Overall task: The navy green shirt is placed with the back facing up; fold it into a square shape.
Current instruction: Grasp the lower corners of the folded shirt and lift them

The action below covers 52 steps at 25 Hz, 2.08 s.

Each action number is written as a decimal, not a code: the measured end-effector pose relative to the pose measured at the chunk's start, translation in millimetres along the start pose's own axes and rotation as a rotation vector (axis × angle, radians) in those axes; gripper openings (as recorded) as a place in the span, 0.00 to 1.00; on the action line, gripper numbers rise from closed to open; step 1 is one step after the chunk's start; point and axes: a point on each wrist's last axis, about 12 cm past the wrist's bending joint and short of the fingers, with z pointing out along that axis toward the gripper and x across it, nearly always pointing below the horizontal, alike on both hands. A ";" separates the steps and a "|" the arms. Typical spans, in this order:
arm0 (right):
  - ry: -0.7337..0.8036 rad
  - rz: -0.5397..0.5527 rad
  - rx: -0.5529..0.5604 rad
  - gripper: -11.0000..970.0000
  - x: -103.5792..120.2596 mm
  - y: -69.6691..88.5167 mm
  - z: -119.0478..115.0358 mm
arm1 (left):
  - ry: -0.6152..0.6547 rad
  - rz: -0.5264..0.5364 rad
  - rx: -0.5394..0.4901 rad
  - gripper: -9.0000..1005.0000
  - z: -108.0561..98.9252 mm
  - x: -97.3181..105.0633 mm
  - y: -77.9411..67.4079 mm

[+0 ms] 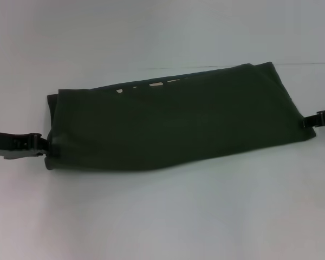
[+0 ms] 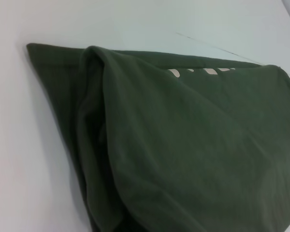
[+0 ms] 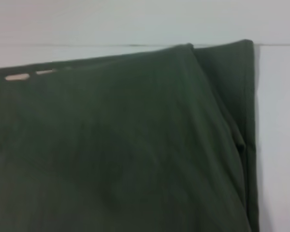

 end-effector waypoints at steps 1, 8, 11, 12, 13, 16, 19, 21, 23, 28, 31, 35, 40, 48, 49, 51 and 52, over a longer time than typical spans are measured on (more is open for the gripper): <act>0.008 -0.002 0.009 0.41 1.2 0.5 3.1 | -0.002 -0.001 0.001 0.02 0.0 0.3 0.2; 0.015 -0.014 0.042 0.57 4.6 1.9 14.6 | -0.006 -0.003 0.003 0.02 -0.2 0.8 0.7; 0.009 -0.014 0.052 0.61 5.1 1.0 15.4 | -0.006 -0.003 0.003 0.02 -0.2 0.9 0.7; 0.007 -0.015 0.055 0.62 5.3 0.9 15.9 | -0.006 -0.003 0.003 0.02 -0.2 0.9 0.7; 0.006 -0.016 0.057 0.64 5.5 1.0 16.3 | -0.006 -0.003 0.003 0.02 -0.2 0.9 0.7; 0.000 -0.021 0.063 0.63 5.9 1.9 18.5 | -0.005 -0.004 0.005 0.02 0.2 1.1 0.5; -0.001 -0.026 0.069 0.63 6.2 2.7 20.1 | -0.004 -0.002 0.008 0.02 1.1 0.6 -0.3; 0.000 -0.030 0.074 0.63 6.7 3.1 21.6 | -0.004 -0.002 0.009 0.02 1.2 0.2 -0.6; 0.002 -0.031 0.079 0.63 8.0 3.3 23.9 | -0.004 -0.001 0.009 0.02 1.3 0.0 -0.8; 0.002 -0.034 0.082 0.63 9.8 5.9 29.7 | -0.004 0.001 0.010 0.02 1.5 -0.6 -1.3; 0.000 -0.037 0.082 0.63 10.0 7.6 31.6 | -0.004 0.001 0.010 0.02 1.5 -0.8 -1.5; 0.001 -0.036 0.073 0.62 10.0 9.4 32.9 | -0.004 0.001 0.010 0.02 1.6 -1.0 -1.6; 0.007 -0.033 0.066 0.62 10.8 10.5 33.6 | -0.004 0.001 0.010 0.02 1.5 -1.1 -1.6; 0.017 -0.026 0.062 0.55 13.2 10.0 33.3 | -0.005 0.004 0.010 0.02 1.3 -2.9 -2.5; 0.017 -0.025 0.063 0.54 13.4 9.4 33.0 | -0.005 0.004 0.010 0.02 1.4 -3.2 -2.7; 0.016 -0.024 0.065 0.47 13.5 8.3 32.2 | -0.006 0.006 0.011 0.02 1.5 -3.7 -3.1; 0.015 -0.023 0.067 0.43 13.4 7.2 31.5 | -0.006 0.006 0.011 0.02 1.5 -3.8 -3.2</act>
